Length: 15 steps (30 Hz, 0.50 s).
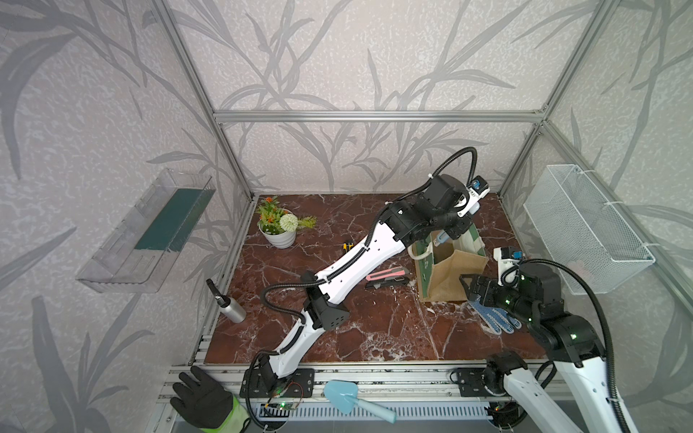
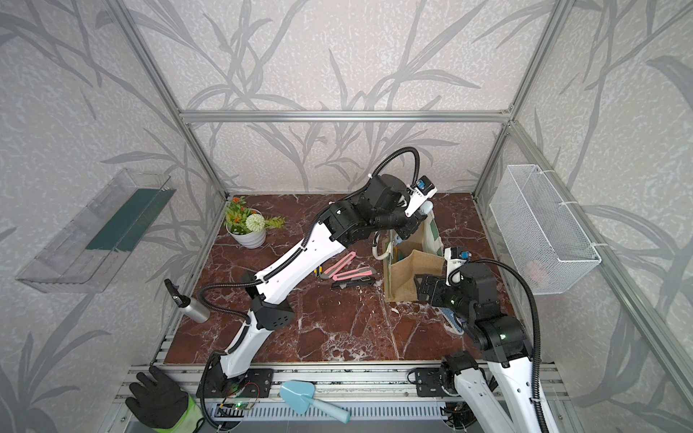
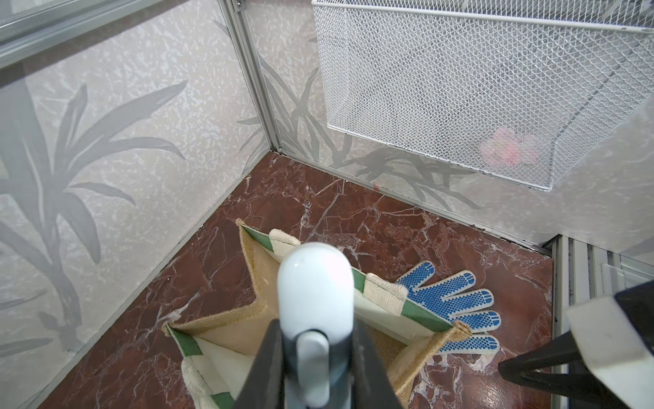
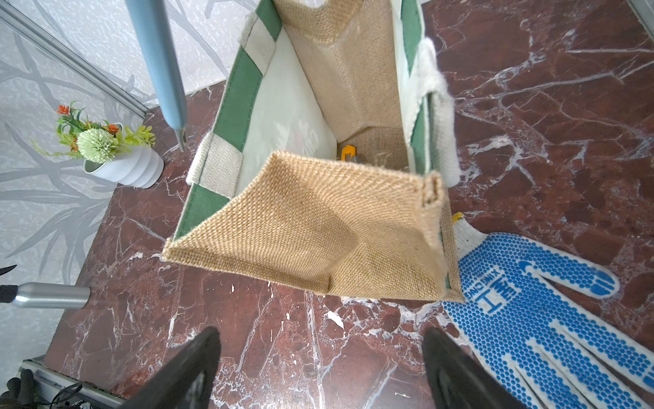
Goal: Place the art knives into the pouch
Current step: Place the utility knife in the pouch.
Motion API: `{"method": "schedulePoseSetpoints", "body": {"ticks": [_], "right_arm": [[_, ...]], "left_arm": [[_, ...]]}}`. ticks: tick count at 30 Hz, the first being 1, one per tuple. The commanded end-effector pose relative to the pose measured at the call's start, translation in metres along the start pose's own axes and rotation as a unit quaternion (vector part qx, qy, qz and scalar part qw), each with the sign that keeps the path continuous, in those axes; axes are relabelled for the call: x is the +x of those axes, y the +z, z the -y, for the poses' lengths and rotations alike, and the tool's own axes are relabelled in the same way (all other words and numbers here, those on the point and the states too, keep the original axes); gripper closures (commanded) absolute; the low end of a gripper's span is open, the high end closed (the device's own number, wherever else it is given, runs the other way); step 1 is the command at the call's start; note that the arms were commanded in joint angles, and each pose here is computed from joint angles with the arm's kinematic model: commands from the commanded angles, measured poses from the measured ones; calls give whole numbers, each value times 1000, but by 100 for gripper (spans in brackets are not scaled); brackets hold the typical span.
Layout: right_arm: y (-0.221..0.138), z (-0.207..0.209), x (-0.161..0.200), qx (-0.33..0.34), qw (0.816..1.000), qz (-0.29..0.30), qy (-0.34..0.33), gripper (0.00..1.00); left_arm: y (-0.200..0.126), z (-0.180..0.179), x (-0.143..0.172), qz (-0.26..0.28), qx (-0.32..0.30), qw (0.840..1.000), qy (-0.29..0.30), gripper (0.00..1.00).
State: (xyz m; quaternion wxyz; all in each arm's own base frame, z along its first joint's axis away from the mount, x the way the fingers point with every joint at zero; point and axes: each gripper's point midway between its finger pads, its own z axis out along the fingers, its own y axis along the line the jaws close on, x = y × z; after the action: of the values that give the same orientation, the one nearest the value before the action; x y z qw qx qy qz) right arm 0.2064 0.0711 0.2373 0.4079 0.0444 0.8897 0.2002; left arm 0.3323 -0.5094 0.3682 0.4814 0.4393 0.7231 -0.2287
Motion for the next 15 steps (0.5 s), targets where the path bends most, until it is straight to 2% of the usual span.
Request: {"method": "schedulePoseSetpoints", "body": {"ticks": [1,10,12,14,15], "right_arm": [[-3,-1,-2,1,1000,2,-4,10],[-3,-1,-1,-1,1000,1,-4,10],[-3,-1,0,-2,1000,0,-5,10],[-2,-1,0,-2,1000,-2,-6,10],[-1,-1,1,-1,1000,-4,-6,10]], "left_arm": [[9,-5,-5,13,-20,1000,19,95],[39,-8,22,-14,-24,999,18,92],[44,-9,28,-22,-28,999,17,81],[45,-10,32,-30,-32,999,18,56],[45,-12,34,-34,-36,999,18,47]]}}
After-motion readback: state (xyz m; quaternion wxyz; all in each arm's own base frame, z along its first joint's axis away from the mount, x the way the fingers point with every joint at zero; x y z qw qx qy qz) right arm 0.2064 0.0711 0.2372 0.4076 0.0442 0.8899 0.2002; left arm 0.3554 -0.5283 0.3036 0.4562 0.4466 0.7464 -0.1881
